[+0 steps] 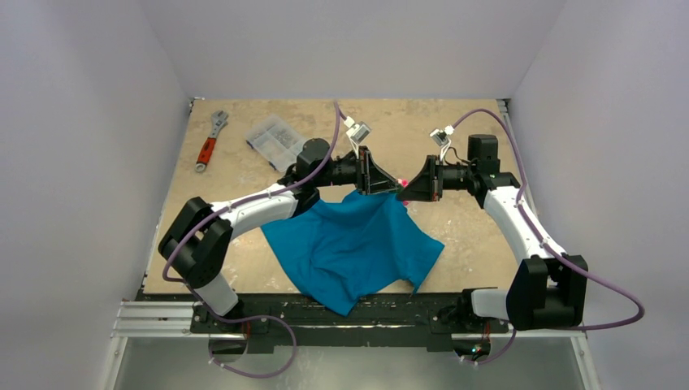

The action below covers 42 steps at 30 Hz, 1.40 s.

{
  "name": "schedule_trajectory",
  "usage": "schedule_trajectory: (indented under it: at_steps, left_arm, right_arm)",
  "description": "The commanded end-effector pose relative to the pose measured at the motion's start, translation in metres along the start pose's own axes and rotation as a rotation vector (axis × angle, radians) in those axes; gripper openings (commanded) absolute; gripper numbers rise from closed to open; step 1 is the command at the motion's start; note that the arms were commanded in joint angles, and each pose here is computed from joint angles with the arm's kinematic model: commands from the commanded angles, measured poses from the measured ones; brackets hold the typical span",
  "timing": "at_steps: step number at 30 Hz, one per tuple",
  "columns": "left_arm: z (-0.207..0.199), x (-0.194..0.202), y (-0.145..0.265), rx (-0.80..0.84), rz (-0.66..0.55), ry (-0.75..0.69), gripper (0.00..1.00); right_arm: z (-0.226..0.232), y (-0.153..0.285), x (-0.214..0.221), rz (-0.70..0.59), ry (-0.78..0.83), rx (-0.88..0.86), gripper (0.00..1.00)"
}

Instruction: Remove the brooch from the garment

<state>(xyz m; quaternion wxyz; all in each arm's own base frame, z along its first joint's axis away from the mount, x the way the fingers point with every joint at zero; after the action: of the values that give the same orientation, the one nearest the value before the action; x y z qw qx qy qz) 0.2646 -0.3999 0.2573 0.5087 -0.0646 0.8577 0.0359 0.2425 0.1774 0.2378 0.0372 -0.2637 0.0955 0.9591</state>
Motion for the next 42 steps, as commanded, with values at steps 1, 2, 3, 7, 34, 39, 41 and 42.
schedule_trajectory:
  at_steps: [1, 2, 3, 7, 34, 39, 41, 42]
  left_arm:
    - [-0.003, -0.015, -0.006, 0.0, -0.034, -0.021, 0.11]
    - [-0.002, -0.014, -0.005, -0.005, -0.029, -0.014, 0.1]
    - [-0.001, -0.013, -0.005, -0.008, -0.026, -0.01, 0.1]
    - [-0.002, -0.007, -0.003, -0.002, -0.011, -0.011, 0.11]
    - [-0.011, -0.023, 0.042, 0.092, -0.022, -0.139, 0.34]
    - [-0.015, -0.032, 0.034, 0.121, -0.029, -0.198, 0.33]
    - [-0.016, -0.033, 0.03, 0.132, -0.025, -0.221, 0.35]
    - [-0.014, -0.035, 0.028, 0.134, -0.026, -0.229, 0.36]
  right_arm:
    - [0.022, 0.002, -0.012, -0.008, 0.105, -0.042, 0.0]
    - [0.022, 0.002, -0.012, -0.008, 0.108, -0.044, 0.0]
    - [0.022, 0.002, -0.012, -0.009, 0.108, -0.043, 0.0]
    - [0.023, 0.002, -0.014, -0.012, 0.11, -0.047, 0.0]
    - [0.023, 0.002, -0.017, 0.005, 0.158, -0.05, 0.0]
    - [0.025, 0.004, -0.014, 0.023, 0.194, -0.058, 0.0]
    - [0.026, 0.004, -0.013, 0.034, 0.202, -0.062, 0.0]
    - [0.026, 0.004, -0.012, 0.04, 0.209, -0.063, 0.0]
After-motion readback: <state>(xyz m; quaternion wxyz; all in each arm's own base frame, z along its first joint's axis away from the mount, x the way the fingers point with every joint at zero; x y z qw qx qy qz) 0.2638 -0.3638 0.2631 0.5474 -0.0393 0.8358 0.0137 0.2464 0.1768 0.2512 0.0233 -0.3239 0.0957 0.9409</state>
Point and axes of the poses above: each gripper's point midway between its finger pads, its own y axis back along the fingers, its own z axis along the line the jaws close on, x = y × z, the point moved 1 cm from there along y, back along the fingers, and after that the axes turned 11 degrees about -y, right-handed, at the moved point
